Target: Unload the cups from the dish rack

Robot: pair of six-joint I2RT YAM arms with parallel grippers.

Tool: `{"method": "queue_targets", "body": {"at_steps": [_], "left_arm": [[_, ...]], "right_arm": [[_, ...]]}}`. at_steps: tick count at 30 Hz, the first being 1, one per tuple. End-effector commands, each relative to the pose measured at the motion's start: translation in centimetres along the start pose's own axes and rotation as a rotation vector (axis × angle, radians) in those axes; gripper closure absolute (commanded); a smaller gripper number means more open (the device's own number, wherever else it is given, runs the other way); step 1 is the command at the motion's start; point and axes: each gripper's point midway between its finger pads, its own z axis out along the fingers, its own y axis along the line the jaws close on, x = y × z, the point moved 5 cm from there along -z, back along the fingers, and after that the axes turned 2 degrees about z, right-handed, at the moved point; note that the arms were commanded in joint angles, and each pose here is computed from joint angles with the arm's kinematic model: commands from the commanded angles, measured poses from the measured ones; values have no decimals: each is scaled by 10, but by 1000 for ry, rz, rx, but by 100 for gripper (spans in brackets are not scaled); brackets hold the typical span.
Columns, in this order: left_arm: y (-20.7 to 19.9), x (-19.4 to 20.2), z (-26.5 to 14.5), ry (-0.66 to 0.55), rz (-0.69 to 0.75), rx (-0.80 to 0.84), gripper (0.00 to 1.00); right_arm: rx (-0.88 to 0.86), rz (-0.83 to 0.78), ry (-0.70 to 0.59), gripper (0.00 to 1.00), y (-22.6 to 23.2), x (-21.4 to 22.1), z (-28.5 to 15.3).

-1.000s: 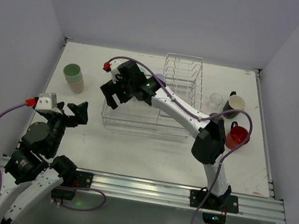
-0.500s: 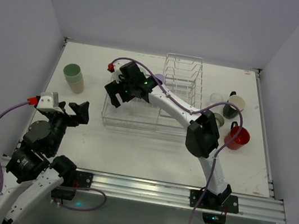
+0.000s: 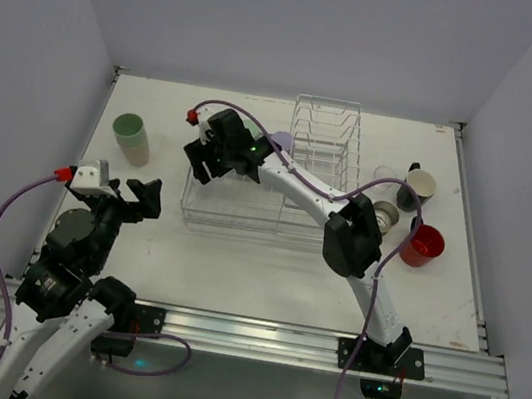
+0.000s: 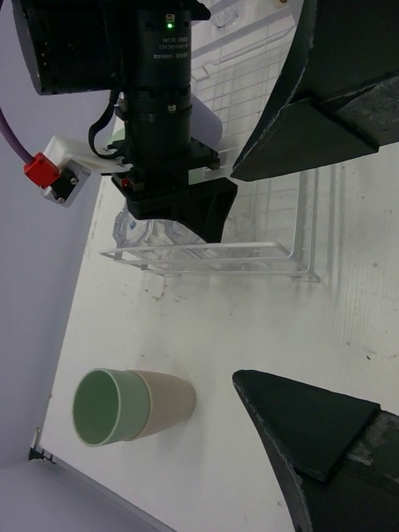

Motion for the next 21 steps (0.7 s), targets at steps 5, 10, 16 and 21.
{"method": "queue_targets", "body": {"at_steps": [5,10,16,21], "left_arm": [[-7,-9,5,-32,-10,45,0],[-22,-2,12,20,4,133,0],[-41,-11,5,-33,-115,267,0],[-66,-12,-4,-52,-269,459,2]], "right_arm": [[34,8,-213,58,4,-47,-43],[51,54,-331,71,9,-74,-96],[22,163,-475,78,19,-93,-155],[-71,277,-582,82,31,-92,-196]]}}
